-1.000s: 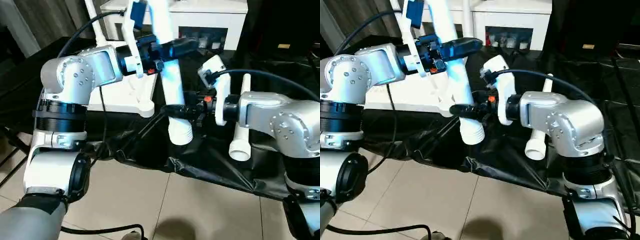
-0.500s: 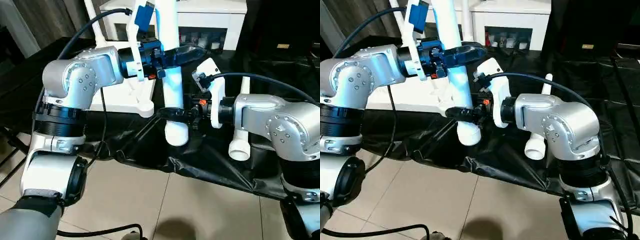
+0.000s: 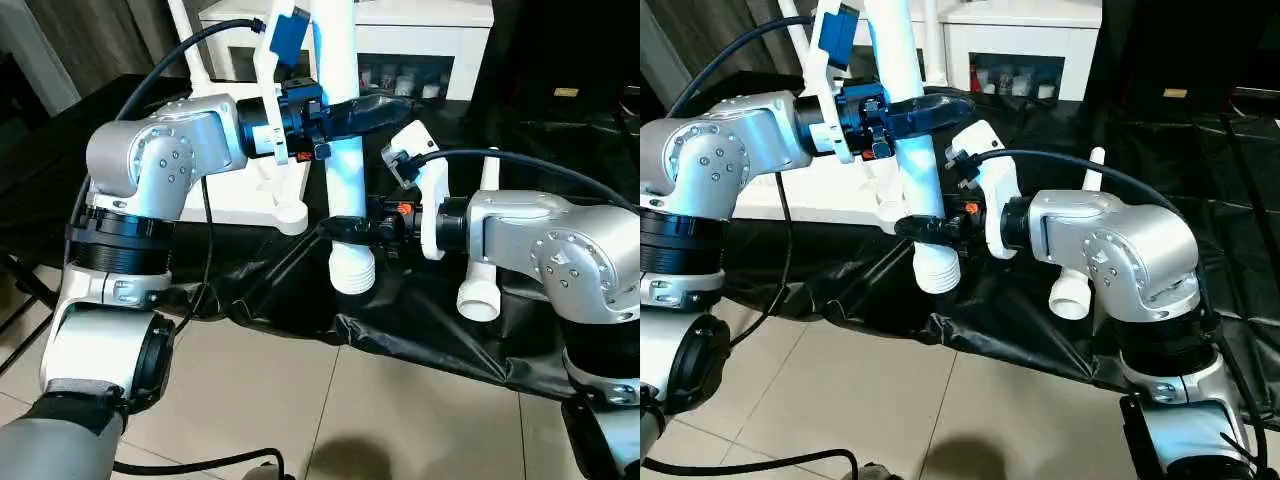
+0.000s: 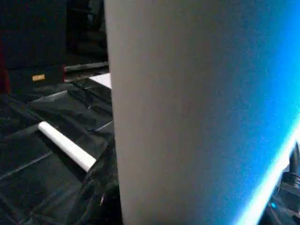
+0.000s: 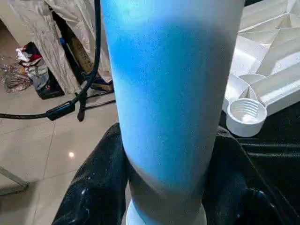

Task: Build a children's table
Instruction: Pick table leg

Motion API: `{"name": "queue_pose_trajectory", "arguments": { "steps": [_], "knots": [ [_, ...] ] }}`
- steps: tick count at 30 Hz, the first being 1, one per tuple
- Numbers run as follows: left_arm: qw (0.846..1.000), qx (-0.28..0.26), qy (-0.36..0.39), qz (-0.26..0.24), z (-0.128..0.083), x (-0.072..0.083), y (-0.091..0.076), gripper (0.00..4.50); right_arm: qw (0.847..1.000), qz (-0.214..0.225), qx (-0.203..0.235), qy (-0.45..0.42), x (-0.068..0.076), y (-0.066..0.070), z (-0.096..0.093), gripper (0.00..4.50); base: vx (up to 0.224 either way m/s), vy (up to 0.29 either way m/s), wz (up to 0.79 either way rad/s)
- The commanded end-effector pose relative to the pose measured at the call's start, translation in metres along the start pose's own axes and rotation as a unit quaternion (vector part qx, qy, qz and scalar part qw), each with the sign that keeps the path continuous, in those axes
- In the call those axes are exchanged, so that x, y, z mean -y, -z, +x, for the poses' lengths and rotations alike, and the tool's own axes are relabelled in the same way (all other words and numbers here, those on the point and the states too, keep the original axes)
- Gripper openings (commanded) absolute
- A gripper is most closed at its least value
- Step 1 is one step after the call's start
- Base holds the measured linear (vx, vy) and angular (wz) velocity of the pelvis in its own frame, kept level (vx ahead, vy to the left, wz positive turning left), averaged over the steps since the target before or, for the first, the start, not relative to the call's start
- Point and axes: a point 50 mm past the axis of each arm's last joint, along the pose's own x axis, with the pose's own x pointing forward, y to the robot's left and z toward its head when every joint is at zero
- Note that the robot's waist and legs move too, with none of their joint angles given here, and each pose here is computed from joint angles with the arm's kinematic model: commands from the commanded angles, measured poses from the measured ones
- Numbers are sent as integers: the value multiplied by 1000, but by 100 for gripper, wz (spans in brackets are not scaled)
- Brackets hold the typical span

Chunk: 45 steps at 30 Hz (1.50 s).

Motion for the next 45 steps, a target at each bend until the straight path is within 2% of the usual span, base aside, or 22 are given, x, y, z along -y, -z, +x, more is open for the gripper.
{"name": "queue_pose_trajectory", "arguments": {
  "steps": [1,3,5,9,15,22,23,25,30,32,34,35,37,39,42,43,44,45],
  "knots": [
    [1000,9,-3,12,-4,0,-6,163,1000,11,-11,-17,-4,6,2,186,0,0,0],
    [1000,8,-23,13,-4,-3,-5,163,1000,13,-12,-15,-4,8,1,186,0,0,0],
    [999,9,-51,4,-5,-9,-4,233,1000,15,-12,-8,-2,9,2,186,0,0,0],
    [999,4,-34,-15,-9,-8,-1,253,1000,17,-7,-1,-1,9,2,184,0,0,0],
    [999,4,-33,-25,-13,-8,2,316,1000,22,6,12,1,9,0,184,0,0,0],
    [998,15,-41,-40,-22,-9,4,366,998,39,25,36,7,11,-9,184,0,0,0],
    [998,24,-44,-45,-25,-9,2,366,998,43,30,45,9,11,-11,184,0,0,0],
    [997,29,-47,-47,-28,-9,1,400,997,46,34,53,11,11,-13,184,0,0,0],
    [994,46,-97,-25,-40,-15,-1,443,993,57,54,91,22,11,-21,184,0,0,0],
    [992,51,-110,-22,-42,-17,-2,449,992,59,56,99,24,11,-23,184,0,0,0],
    [991,47,-123,-5,-49,-15,-1,450,987,62,63,131,32,11,-27,184,0,0,0],
    [990,48,-133,8,-57,-11,1,450,980,69,79,169,42,9,-33,184,0,0,0],
    [990,50,-135,9,-59,-9,1,450,977,71,84,181,45,8,-35,184,0,0,0],
    [985,61,-162,17,-68,-8,2,450,969,70,97,217,52,7,-39,184,0,0,0],
    [962,72,-259,41,-93,-12,7,450,948,73,114,288,65,8,-47,184,0,0,0],
    [950,79,-298,45,-103,-15,10,450,938,69,113,320,70,10,-50,184,0,0,0],
    [931,100,-347,52,-115,-19,11,450,927,68,111,351,76,13,-53,184,0,0,0],
    [921,110,-370,54,-121,-21,12,450,922,68,109,366,78,15,-54,184,0,0,0]
  ]
}}
